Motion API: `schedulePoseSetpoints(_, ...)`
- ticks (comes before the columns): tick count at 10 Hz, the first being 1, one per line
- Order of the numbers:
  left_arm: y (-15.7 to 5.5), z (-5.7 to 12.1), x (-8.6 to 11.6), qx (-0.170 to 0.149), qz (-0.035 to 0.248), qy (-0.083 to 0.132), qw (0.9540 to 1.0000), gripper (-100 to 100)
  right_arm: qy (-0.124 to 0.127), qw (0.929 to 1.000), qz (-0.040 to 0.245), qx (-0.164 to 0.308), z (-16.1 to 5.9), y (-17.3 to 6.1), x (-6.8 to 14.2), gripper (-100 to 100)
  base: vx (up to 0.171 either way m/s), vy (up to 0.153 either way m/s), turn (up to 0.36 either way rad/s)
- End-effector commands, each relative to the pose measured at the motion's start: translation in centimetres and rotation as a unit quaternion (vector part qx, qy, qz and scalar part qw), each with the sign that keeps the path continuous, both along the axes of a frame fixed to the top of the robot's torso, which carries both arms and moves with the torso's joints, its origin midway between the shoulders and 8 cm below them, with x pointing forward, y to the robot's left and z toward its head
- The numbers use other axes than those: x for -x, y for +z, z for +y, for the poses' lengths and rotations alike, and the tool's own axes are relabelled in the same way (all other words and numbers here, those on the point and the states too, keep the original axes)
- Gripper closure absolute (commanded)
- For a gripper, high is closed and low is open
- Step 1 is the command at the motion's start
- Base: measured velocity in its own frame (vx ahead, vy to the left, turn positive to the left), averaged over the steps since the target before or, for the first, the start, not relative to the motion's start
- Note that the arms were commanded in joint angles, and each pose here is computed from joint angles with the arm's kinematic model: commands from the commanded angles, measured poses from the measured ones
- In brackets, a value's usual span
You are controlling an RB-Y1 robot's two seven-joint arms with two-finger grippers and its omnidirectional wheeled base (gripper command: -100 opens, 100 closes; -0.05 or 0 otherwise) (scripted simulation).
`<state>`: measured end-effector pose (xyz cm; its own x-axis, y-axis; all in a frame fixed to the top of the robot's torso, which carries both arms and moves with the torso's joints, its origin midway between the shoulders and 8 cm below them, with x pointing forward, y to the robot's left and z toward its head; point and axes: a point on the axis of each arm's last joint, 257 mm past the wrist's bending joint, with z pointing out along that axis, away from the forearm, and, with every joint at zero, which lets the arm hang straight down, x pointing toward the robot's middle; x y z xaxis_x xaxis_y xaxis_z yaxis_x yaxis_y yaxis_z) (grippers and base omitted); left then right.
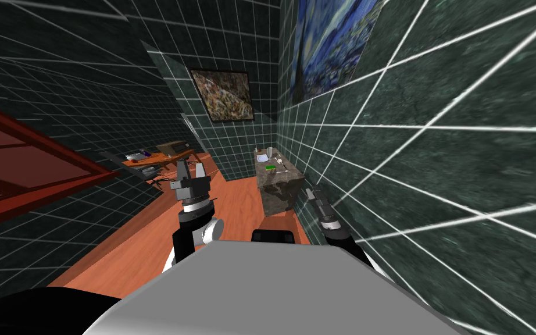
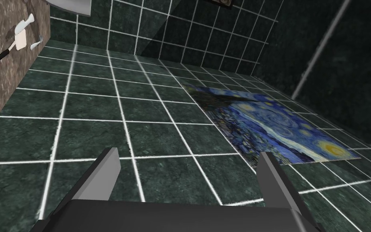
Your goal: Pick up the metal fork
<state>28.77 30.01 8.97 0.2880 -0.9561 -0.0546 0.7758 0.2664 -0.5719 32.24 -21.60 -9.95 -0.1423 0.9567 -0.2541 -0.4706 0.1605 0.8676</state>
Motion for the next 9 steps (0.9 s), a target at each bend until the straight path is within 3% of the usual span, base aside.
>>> schedulePoseSetpoints(1, 0.0, 0.0, 0.0, 0.0, 0.0, 0.0, 1.0, 0, 0.005, 0.9989, 0.036, 0.028, 0.1, -3.3, 0.5, -100, -0.047, 0.009, 0.221)
schedulePoseSetpoints(2, 0.0, 0.0, 0.0, 0.0, 0.0, 0.0, 1.0, 0, 0.01, 0.9986, 0.038, 0.036, 0.2, -3.4, 0.6, -100, -0.04, 0.003, 0.101)
schedulePoseSetpoints(3, 0.0, 0.0, 0.0, 0.0, 0.0, 0.0, 1.0, 0, 0.011, 0.9958, 0.071, 0.057, 0.1, -6.2, 1.4, -100, -0.041, 0.01, 0.23)
schedulePoseSetpoints(4, 0.0, 0.0, 0.0, 0.0, 0.0, 0.0, 1.0, 0, 0.018, 0.9948, 0.073, 0.068, 0.1, -6.4, 1.5, -100, -0.034, 0.003, 0.128)
schedulePoseSetpoints(5, 0.0, 0.0, 0.0, 0.0, 0.0, 0.0, 1.0, 0, 0.018, 0.9901, 0.106, 0.089, -0.1, -9.3, 2.6, -100, -0.036, 0.016, 0.244)
schedulePoseSetpoints(6, 0.0, 0.0, 0.0, 0.0, 0.0, 0.0, 1.0, 0, 0.026, 0.9885, 0.109, 0.101, -0.2, -9.5, 2.8, -100, -0.033, 0.006, 0.126)
schedulePoseSetpoints(7, 0.0, 0.0, 0.0, 0.0, 0.0, 0.0, 1.0, 0, 0.028, 0.9816, 0.143, 0.123, -0.6, -12.4, 4.1, -100, -0.034, 0.012, 0.242)
schedulePoseSetpoints(8, 0.0, 0.0, 0.0, 0.0, 0.0, 0.0, 1.0, 0, 0.035, 0.9793, 0.144, 0.137, -0.7, -12.6, 4.3, -100, -0.023, 0.008, 0.157)
schedulePoseSetpoints(9, 0.0, 0.0, 0.0, 0.0, 0.0, 0.0, 1.0, 0, 0.039, 0.9703, 0.177, 0.161, -1.2, -15.3, 5.8, -100, -0.016, 0.017, 0.283)
